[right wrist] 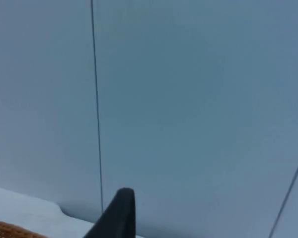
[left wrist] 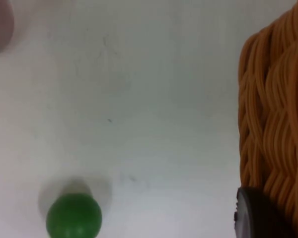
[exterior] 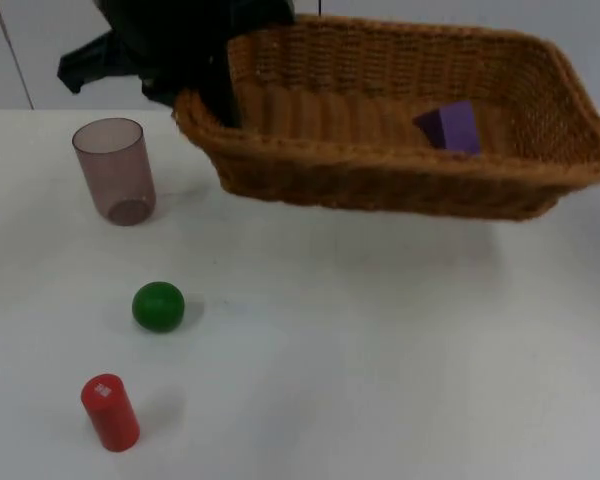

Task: Pick up the basket with the left hand and place the triangular block into the basket with the right hand.

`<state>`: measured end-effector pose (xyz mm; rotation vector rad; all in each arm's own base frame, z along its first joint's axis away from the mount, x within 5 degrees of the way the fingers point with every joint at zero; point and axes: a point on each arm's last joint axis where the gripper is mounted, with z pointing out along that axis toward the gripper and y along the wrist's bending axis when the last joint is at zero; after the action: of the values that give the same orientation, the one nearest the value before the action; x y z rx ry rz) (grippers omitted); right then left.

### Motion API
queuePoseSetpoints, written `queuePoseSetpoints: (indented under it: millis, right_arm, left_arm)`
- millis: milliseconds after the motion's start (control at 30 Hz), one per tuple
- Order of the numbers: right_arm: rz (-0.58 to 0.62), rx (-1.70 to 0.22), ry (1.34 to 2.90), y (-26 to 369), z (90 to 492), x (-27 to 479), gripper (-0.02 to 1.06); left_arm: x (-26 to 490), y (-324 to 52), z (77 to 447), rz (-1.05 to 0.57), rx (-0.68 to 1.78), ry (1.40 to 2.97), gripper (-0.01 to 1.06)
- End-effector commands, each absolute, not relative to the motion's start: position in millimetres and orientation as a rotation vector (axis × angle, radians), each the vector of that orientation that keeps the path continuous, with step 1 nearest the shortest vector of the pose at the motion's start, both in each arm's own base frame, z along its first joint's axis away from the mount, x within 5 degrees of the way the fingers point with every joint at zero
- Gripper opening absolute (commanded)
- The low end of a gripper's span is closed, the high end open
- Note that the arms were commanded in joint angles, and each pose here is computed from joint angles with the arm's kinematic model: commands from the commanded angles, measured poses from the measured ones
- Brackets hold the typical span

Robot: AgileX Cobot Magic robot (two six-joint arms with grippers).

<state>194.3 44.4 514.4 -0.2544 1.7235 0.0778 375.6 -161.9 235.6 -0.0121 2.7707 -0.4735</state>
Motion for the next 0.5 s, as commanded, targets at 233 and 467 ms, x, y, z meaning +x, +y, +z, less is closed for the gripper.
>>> queuePoseSetpoints:
  millis: [233,467]
  right_arm:
    - [0.031,-0.262,1.807,39,510,185,1.05]
    - [0.030,-0.262,1.816,39,509,185,1.05]
  left_arm:
    - [384,-182,199,-0.764,-0.108,2.670,0.00]
    - [392,-183,156,-0.710,-0.141,2.747,0.00]
